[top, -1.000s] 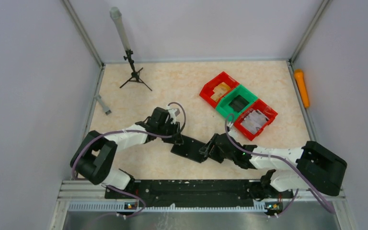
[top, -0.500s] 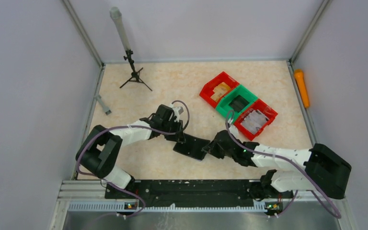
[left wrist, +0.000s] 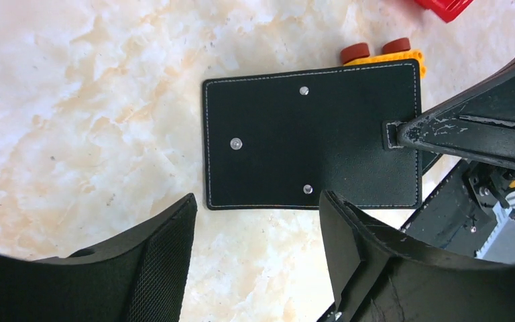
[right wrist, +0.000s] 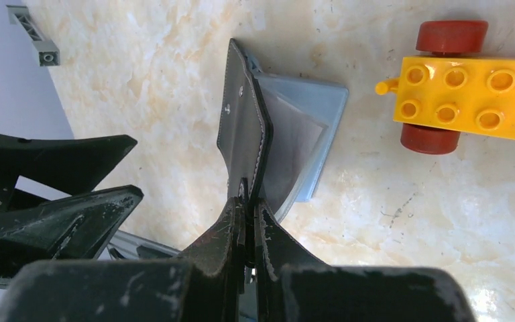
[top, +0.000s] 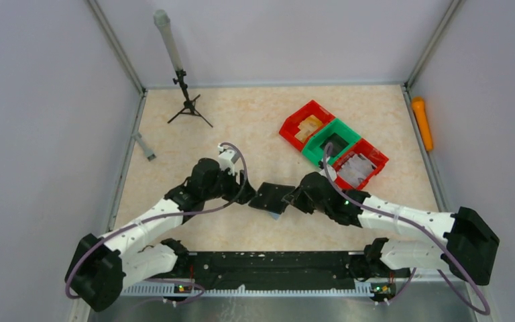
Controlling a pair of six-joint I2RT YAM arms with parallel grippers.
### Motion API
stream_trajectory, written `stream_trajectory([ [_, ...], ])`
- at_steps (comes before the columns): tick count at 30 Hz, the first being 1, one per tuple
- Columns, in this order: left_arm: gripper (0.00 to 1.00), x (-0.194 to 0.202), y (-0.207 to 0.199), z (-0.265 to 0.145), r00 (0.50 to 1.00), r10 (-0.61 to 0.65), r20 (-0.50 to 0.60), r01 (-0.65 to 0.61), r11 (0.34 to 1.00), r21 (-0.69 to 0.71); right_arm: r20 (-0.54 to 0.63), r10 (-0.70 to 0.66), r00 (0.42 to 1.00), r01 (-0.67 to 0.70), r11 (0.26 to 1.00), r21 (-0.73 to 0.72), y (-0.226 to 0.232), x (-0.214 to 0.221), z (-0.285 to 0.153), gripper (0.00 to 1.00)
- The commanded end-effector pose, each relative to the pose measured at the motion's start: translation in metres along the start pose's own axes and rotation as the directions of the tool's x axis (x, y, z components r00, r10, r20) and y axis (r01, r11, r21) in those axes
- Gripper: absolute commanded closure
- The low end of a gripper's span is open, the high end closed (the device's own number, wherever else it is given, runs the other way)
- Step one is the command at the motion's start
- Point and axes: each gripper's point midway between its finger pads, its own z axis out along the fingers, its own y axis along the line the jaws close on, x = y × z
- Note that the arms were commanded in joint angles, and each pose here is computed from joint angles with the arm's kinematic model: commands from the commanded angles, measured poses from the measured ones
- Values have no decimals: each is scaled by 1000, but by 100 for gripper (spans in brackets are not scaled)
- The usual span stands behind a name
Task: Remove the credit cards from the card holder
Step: Pick up the card holder from the center of the board.
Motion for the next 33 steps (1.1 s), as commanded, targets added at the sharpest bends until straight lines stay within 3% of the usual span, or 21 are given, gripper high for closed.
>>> stream_trajectory([
  [1,29,-24,-5,-9,988,51,144,-53,999,7,47,22,999,-18,997,-73,30,-21,-19,100],
  [6,32,-26,-5,-17,967,103,233,-110,994,16,48,81,996,-73,986,-147,42,-35,-29,100],
  [9,31,-19,15,-21,944,145,297,-134,989,-59,42,109,993,-99,978,-185,48,-42,-36,100],
  [14,30,-27,-3,-32,875,260,407,-282,959,-7,33,125,992,-114,966,-234,59,-53,-50,100],
  [20,30,-32,-19,-38,824,342,452,-393,919,19,41,120,992,-103,949,-298,83,-67,-76,100],
  [24,16,-27,-35,-38,788,395,472,-480,875,68,43,126,991,-103,932,-349,103,-76,-93,100],
  [33,18,-34,-52,-36,740,450,500,-550,833,65,0,161,987,-144,887,-439,132,-79,-111,100],
])
